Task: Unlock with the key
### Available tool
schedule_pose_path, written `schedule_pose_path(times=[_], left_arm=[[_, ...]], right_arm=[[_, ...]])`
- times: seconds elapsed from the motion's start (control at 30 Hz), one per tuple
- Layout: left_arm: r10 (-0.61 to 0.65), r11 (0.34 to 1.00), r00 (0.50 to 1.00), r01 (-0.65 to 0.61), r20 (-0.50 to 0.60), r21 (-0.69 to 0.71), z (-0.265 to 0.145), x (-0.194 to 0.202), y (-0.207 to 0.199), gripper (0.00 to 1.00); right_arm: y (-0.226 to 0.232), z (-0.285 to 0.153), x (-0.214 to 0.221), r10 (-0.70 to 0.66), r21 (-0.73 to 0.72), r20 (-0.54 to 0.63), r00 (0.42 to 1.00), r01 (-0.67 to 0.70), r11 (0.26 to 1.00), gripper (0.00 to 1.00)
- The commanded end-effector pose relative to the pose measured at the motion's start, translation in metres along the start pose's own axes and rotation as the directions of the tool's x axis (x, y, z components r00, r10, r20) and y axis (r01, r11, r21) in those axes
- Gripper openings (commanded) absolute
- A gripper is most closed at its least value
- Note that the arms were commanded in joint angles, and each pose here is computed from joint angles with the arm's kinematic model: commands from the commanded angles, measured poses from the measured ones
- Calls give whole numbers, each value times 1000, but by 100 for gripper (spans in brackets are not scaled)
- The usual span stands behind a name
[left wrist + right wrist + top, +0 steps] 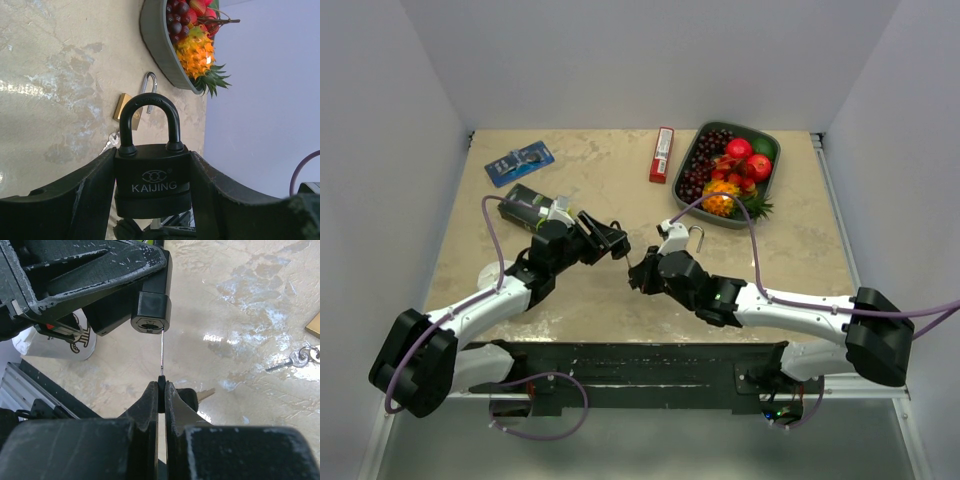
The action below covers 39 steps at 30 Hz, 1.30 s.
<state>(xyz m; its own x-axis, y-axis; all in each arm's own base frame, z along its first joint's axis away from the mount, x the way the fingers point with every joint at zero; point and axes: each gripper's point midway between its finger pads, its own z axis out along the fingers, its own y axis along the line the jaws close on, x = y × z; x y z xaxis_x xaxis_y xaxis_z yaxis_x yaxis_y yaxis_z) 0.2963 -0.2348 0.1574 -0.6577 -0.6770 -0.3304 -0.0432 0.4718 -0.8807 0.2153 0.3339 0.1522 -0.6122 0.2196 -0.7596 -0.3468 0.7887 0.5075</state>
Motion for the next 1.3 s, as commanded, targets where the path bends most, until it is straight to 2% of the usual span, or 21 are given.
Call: schedule_pose_path(times=[0.0,1.27], left_arm=[[11,990,998,-20,63,142,-8,-20,-48,0],[34,987,998,-42,53,153,-10,-18,-52,0]], right_arm=[[26,0,-32,26,-62,85,996,-20,998,0],[23,21,-55,24,-72,119,993,-15,997,0]])
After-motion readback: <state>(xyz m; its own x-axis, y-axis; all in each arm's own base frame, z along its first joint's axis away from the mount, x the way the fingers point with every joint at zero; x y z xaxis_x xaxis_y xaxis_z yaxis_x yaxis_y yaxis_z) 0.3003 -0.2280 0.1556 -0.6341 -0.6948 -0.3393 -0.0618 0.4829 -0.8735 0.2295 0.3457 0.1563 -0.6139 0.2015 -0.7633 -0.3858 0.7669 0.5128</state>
